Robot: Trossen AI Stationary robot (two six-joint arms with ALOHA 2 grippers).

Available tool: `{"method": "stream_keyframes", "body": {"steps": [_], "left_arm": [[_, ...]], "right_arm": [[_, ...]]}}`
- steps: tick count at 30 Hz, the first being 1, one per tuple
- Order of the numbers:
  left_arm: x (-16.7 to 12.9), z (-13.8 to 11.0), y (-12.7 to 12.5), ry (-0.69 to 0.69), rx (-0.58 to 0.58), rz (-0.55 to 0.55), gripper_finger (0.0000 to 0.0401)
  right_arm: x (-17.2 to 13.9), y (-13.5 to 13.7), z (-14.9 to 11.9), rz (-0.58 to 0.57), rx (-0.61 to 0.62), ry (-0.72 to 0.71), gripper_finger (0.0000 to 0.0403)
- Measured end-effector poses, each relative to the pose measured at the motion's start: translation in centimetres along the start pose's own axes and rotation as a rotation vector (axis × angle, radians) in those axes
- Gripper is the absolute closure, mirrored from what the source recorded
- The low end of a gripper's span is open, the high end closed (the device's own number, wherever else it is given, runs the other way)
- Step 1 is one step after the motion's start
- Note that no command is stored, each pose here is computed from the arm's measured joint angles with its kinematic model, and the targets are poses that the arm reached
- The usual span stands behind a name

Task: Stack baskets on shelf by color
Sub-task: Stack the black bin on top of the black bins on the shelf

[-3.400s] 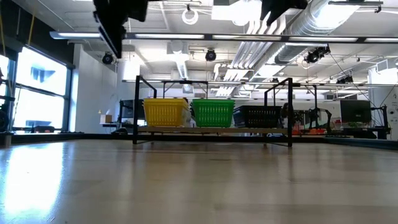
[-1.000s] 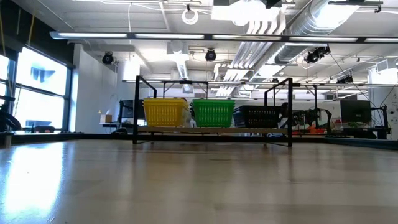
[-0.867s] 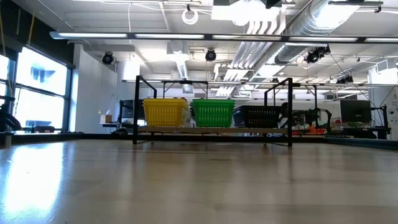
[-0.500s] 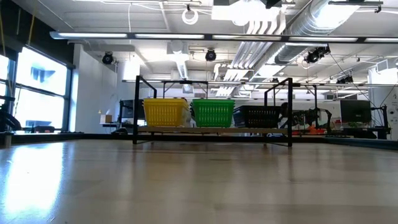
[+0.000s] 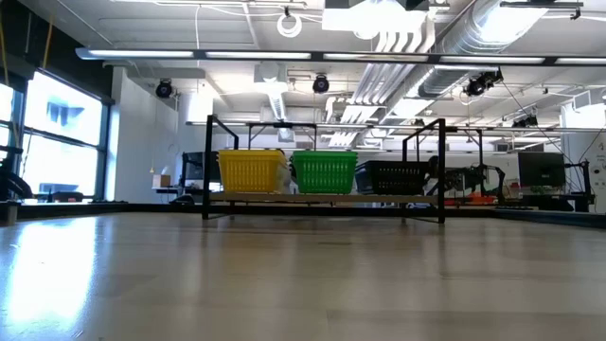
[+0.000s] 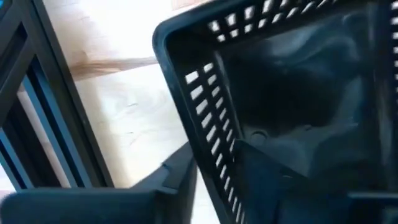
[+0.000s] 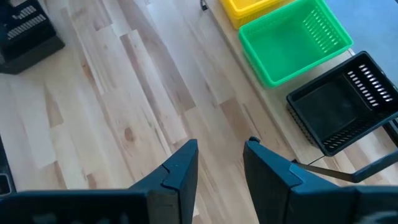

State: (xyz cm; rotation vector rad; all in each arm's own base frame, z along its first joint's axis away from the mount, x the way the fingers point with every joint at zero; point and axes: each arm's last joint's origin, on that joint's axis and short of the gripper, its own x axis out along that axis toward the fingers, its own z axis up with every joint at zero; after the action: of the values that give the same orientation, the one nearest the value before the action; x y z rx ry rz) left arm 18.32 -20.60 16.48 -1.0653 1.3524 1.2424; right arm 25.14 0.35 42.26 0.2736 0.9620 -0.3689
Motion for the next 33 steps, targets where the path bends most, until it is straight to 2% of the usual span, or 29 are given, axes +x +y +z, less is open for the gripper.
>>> {"method": "stream_keyframes", "body": {"steps": [7,12,19,26,33], "left_arm": [[-0.1,0.3,-0.4,0.011,-0.013,-0.007,0.0393],[-0.5,1.1,-1.2,0.013,-0.035,-0.032,0.0391],[-2.5,3.1,-2.4,-0.025,-0.057,-0.154,0.0396],[-3.8,6.3,-3.8,-0.072,-0.054,-0.226,0.0398],[-4.5,10.0,-5.4,-0.095,-0.01,-0.262,0.0398]], "right_arm": [[-0.2,1.0,-0.5,0.025,-0.048,0.003,0.0288],[-0.5,1.9,-0.9,0.049,-0.082,0.005,0.0288],[-0.3,3.9,-1.1,0.103,-0.17,-0.024,0.0288],[1.2,6.8,-1.2,0.147,-0.339,-0.04,0.0288],[3.6,10.1,-1.6,0.177,-0.573,-0.037,0.0288]]}}
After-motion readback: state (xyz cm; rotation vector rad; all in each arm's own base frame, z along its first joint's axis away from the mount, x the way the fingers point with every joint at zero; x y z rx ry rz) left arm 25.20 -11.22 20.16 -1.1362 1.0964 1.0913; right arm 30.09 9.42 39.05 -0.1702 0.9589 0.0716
